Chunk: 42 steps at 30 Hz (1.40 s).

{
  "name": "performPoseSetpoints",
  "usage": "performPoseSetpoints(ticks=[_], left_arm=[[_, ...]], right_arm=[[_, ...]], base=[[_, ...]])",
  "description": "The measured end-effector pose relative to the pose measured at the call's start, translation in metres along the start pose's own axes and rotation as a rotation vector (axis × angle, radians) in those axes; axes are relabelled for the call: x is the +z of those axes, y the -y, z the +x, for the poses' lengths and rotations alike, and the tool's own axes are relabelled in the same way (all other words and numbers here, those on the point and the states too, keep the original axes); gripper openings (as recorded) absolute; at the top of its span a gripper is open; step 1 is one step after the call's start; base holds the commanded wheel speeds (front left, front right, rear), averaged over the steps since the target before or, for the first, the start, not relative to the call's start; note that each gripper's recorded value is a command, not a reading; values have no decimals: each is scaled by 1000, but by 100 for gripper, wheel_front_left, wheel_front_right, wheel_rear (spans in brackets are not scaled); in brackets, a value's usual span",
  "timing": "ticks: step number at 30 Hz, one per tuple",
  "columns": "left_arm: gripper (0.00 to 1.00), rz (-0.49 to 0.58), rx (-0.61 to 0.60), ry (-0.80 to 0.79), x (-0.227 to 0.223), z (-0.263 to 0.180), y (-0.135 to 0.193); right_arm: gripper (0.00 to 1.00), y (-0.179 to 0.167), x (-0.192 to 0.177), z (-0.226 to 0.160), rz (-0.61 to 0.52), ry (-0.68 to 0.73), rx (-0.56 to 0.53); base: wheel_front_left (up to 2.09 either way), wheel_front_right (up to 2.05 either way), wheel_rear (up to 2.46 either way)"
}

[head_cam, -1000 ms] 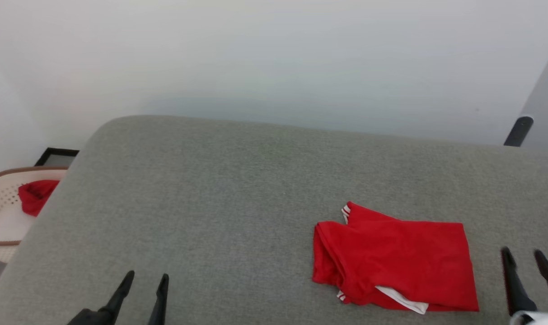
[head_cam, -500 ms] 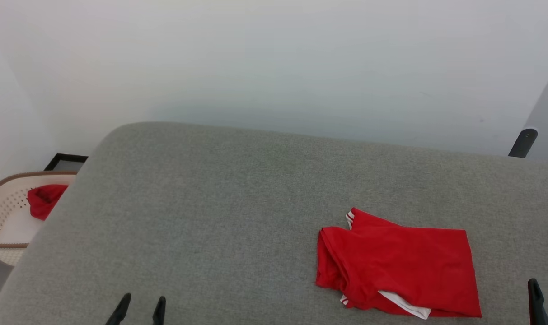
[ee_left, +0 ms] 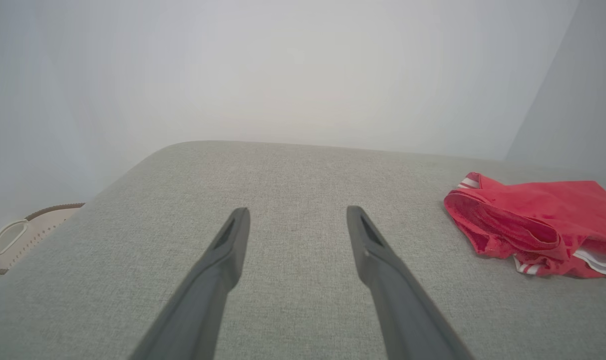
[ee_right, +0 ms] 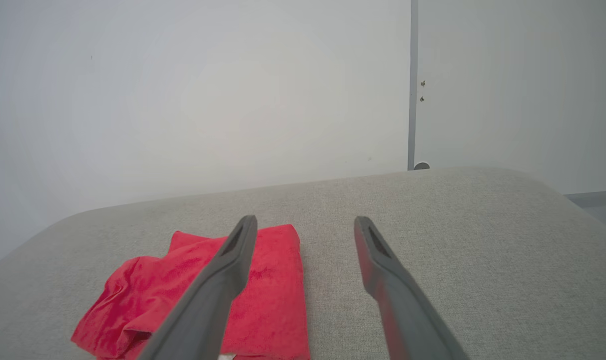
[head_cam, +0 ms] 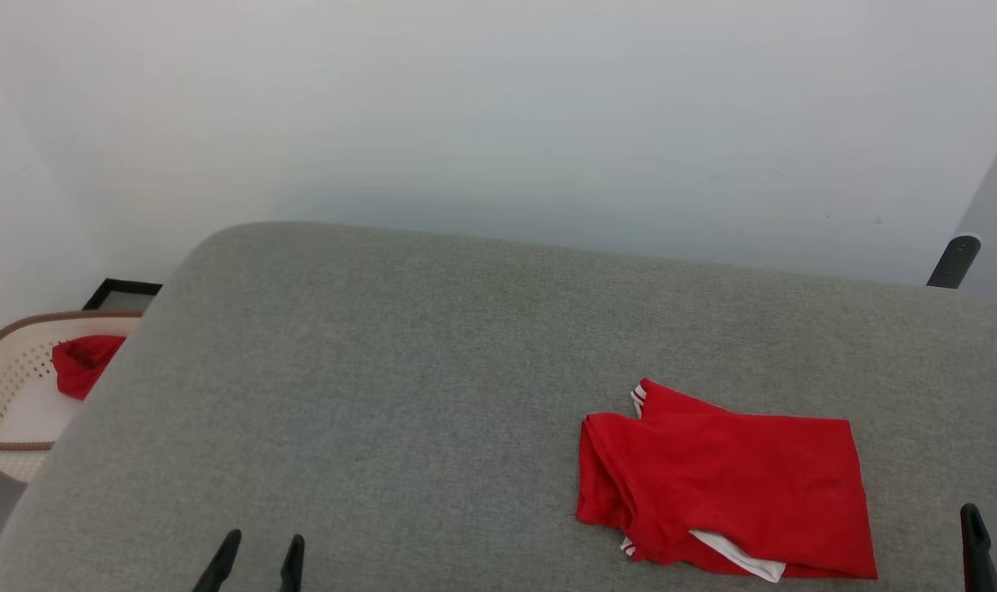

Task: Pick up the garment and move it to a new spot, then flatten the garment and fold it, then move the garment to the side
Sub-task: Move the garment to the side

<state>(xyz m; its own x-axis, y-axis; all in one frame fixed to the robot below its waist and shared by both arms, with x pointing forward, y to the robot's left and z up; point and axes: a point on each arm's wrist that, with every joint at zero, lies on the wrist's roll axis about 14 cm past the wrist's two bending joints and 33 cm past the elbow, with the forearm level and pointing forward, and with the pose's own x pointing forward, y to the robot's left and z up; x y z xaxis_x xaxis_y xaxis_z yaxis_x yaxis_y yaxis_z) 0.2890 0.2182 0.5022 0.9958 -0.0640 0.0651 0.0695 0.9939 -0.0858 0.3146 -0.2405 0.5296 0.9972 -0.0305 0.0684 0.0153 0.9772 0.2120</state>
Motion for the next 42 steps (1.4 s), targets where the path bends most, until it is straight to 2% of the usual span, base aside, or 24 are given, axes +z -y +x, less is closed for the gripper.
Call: performPoseSetpoints(ticks=[7,12,16,18,21,25,29,34,40,41,42], left_arm=[[100,-11,2,0,-1,0,2],[100,-23,5,-13,-5,3,5],[100,-28,7,-10,-5,9,6],[100,-32,12,-14,-6,10,6],[100,-37,19,-30,-11,13,5],[100,-37,9,-29,-10,28,7],[100,-43,15,-38,-13,37,4],[100,-53,15,-68,-23,44,5],[100,-53,2,-85,-28,58,7],[100,-51,2,-88,-29,59,6],[100,-52,4,-90,-30,61,5]], right_arm=[[100,-13,-7,6,-1,-46,46],[100,-26,10,41,-56,-64,122],[100,-28,-4,67,-158,-229,172],[100,-31,-8,81,-178,-292,195],[100,-28,-33,91,-214,-459,211],[100,-9,-71,95,-241,-700,175],[100,-3,-115,79,-227,-952,170],[100,-9,-143,76,-211,-1086,192],[100,-9,-163,87,-253,-1126,192],[94,-11,-166,88,-241,-1132,193],[43,-13,-168,89,-235,-1135,196]], base=[[0,0,0],[0,0,0],[0,0,0],[0,0,0],[0,0,0],[0,0,0],[0,0,0],[0,0,0],[0,0,0],[0,0,0],[0,0,0]])
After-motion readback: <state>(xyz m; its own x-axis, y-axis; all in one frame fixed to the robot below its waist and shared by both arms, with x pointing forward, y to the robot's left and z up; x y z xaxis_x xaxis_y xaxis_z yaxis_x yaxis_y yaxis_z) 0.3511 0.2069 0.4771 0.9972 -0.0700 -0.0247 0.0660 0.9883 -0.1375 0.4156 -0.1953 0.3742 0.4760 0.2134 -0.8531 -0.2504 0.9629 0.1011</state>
